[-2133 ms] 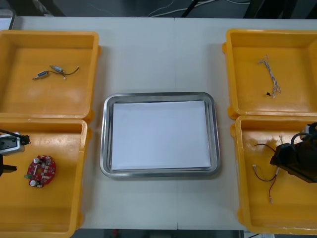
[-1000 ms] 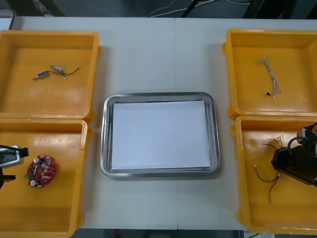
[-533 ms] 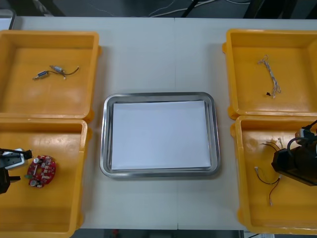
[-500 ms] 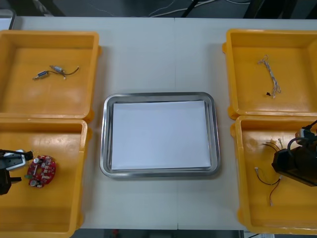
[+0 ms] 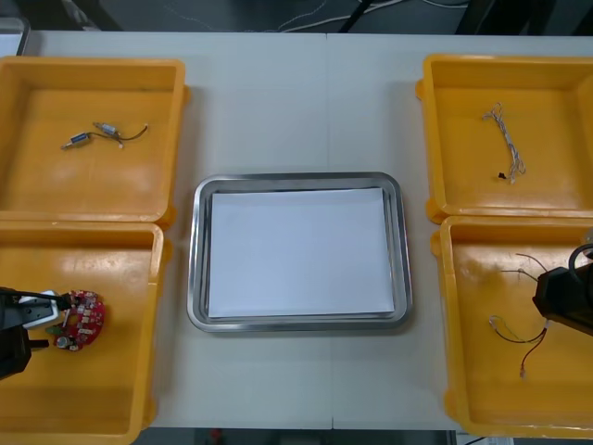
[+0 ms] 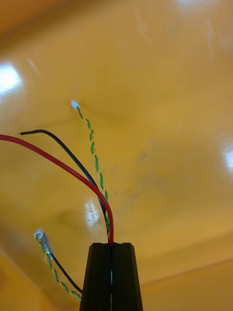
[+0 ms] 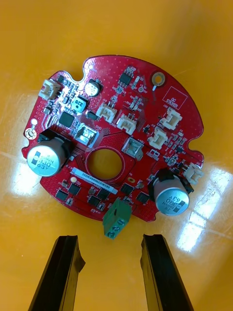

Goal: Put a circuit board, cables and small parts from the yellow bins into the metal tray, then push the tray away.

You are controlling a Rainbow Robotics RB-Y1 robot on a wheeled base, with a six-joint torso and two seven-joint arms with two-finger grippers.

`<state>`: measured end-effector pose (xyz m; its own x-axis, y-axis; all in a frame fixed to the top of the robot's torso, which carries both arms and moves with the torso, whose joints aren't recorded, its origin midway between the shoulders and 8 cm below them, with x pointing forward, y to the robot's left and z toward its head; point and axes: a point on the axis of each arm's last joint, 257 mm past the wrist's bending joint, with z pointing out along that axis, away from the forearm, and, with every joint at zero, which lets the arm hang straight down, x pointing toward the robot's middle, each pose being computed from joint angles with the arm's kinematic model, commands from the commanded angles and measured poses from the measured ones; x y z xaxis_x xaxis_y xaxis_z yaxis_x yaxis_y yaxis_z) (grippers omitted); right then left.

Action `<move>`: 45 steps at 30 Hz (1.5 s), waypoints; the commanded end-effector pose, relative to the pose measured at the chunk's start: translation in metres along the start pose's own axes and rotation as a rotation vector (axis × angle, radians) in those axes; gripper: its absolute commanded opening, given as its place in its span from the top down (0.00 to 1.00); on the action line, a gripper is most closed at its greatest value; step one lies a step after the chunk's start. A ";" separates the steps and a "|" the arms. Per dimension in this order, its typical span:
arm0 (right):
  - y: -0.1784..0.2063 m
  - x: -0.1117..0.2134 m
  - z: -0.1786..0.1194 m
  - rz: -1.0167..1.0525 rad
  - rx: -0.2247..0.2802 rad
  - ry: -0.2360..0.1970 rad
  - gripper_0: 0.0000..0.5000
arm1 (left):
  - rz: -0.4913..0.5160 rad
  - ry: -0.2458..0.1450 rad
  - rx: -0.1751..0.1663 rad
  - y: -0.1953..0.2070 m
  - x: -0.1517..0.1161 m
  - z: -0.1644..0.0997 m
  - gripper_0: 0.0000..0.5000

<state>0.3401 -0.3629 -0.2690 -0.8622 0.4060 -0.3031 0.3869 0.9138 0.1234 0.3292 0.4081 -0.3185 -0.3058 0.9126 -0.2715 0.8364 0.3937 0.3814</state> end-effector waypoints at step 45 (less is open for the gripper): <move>0.046 -0.031 -0.112 -0.530 -0.062 -0.209 1.00 | 0.097 -0.056 -0.020 0.007 -0.030 0.001 1.00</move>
<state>0.3375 -0.3334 -0.1742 -0.8827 0.0119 -0.4697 -0.0078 0.9992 0.0400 0.3367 0.3937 -0.3227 -0.2828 0.9145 -0.2893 0.8363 0.3827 0.3925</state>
